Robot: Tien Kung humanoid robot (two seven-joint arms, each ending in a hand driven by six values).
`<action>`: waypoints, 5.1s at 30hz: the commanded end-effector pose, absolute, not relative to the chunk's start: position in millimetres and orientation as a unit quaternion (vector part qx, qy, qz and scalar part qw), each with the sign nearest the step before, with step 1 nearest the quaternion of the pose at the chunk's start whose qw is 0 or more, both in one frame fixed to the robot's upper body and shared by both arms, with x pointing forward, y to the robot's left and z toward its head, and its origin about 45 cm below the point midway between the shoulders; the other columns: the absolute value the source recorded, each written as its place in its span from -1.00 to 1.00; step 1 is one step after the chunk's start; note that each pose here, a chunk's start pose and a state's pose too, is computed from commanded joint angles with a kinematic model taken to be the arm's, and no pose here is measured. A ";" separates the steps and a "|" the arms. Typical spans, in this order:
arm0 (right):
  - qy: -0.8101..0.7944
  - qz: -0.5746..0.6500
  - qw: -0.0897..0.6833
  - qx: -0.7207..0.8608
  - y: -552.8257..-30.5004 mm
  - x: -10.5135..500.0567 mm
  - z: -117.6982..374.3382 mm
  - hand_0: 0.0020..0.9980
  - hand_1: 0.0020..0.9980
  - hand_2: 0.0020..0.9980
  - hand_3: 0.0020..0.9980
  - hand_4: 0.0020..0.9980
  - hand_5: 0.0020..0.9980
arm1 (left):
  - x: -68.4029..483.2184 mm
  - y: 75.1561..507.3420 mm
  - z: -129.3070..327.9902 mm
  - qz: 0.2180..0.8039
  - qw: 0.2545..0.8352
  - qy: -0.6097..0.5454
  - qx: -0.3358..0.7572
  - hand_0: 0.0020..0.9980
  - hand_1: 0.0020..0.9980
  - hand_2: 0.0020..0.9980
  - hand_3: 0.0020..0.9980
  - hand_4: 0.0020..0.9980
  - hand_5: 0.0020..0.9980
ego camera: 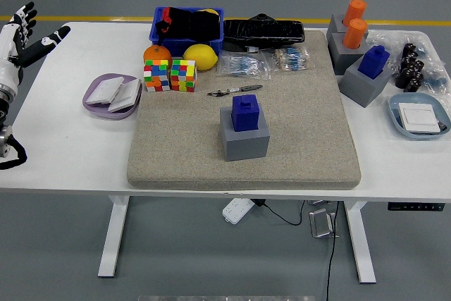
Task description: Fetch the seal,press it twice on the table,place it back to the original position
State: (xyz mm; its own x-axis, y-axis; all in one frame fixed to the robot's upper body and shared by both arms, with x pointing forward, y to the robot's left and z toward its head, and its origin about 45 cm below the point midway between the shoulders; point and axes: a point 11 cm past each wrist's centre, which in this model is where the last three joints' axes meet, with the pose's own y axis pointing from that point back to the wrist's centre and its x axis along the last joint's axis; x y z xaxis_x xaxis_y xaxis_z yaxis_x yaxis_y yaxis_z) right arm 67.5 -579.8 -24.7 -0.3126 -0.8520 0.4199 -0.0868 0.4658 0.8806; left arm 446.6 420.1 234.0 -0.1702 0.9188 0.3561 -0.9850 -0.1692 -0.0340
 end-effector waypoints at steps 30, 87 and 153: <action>-0.708 -0.395 0.484 0.330 -582.8 65.4 -22.8 0.58 0.44 0.45 0.32 0.61 -0.02 | 446.5 417.0 232.7 0.754 0.632 -0.124 0.129 0.99 1.00 1.00 1.00 1.00 -0.18; -0.712 -0.392 0.481 0.330 -585.7 70.6 -19.7 0.58 0.44 0.45 0.33 0.61 -0.02 | 447.8 412.4 235.7 0.753 0.635 -0.123 0.120 0.98 1.00 1.00 1.00 1.00 -0.23; -0.711 -0.393 0.480 0.331 -584.1 70.9 -20.8 0.58 0.44 0.46 0.33 0.61 -0.02 | 449.4 408.7 237.9 0.749 0.640 -0.125 0.118 0.98 1.00 1.00 0.99 0.99 -0.22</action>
State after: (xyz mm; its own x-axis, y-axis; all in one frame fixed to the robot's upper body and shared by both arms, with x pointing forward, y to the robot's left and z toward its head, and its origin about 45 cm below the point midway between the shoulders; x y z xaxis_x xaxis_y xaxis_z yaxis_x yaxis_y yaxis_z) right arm 70.9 -584.1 -20.8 -0.3186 -0.8486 0.4224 -0.0937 0.4716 0.8768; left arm 449.4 408.7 237.9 -0.1536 0.9290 0.3366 -0.9880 -0.1504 -0.0357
